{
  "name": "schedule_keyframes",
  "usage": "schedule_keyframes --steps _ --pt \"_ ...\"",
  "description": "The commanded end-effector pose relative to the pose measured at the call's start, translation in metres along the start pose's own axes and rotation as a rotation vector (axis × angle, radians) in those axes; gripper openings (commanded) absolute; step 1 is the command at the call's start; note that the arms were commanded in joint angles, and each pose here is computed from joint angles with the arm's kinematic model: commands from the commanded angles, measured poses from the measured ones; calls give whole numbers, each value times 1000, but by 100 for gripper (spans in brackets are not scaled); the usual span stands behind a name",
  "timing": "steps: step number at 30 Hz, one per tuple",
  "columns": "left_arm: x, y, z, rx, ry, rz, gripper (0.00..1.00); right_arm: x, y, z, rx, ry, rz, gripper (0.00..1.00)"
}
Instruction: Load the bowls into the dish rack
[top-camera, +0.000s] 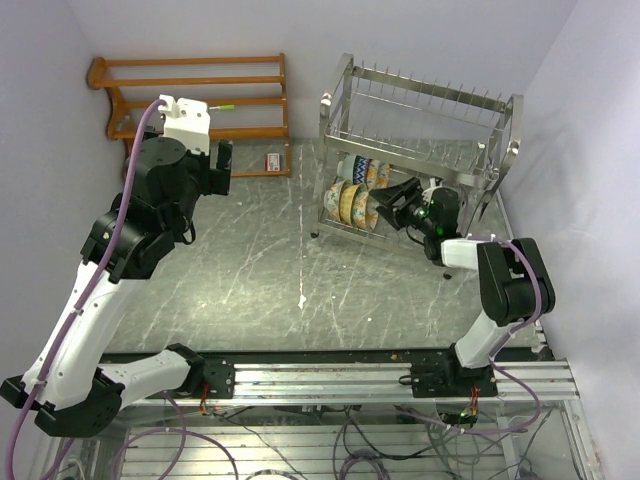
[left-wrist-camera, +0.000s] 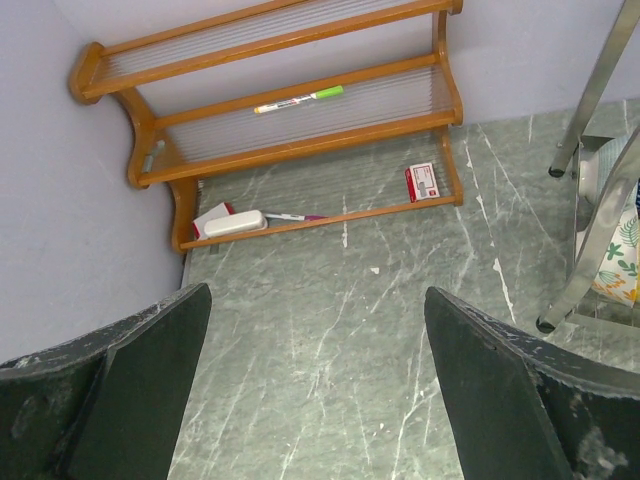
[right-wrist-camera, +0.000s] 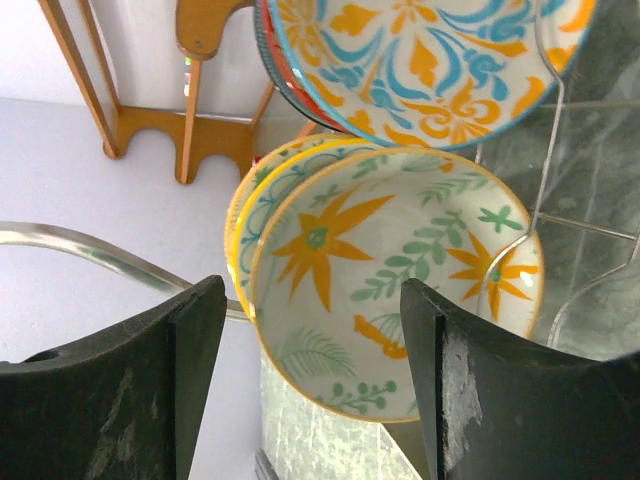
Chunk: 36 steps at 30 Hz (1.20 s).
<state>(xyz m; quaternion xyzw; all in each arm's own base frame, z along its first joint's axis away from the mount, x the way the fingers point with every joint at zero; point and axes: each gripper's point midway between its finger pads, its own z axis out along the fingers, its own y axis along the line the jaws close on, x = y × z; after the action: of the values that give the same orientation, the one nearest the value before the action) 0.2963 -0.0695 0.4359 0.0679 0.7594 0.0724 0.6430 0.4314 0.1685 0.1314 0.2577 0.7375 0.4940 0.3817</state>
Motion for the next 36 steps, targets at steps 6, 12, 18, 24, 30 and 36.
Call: schedule_keyframes --steps 6,12,18,24,30,36 --pt "-16 -3 -4 28 -47 -31 99 -24 36 -8 -39 -63 -74 72" --pt "-17 -4 -3 30 -42 -37 99 -19 45 -15 -71 -49 -60 72" --pt "-15 -11 2 47 -30 -47 99 -1 63 -26 -145 -1 -55 72" --pt "-19 -19 8 68 -29 -60 99 30 80 -44 -203 87 -47 72" --pt "-21 -26 13 84 -25 -74 99 76 84 -65 -203 222 -52 73" --pt "-24 -33 15 106 -22 -122 99 138 81 -91 -145 382 -120 73"
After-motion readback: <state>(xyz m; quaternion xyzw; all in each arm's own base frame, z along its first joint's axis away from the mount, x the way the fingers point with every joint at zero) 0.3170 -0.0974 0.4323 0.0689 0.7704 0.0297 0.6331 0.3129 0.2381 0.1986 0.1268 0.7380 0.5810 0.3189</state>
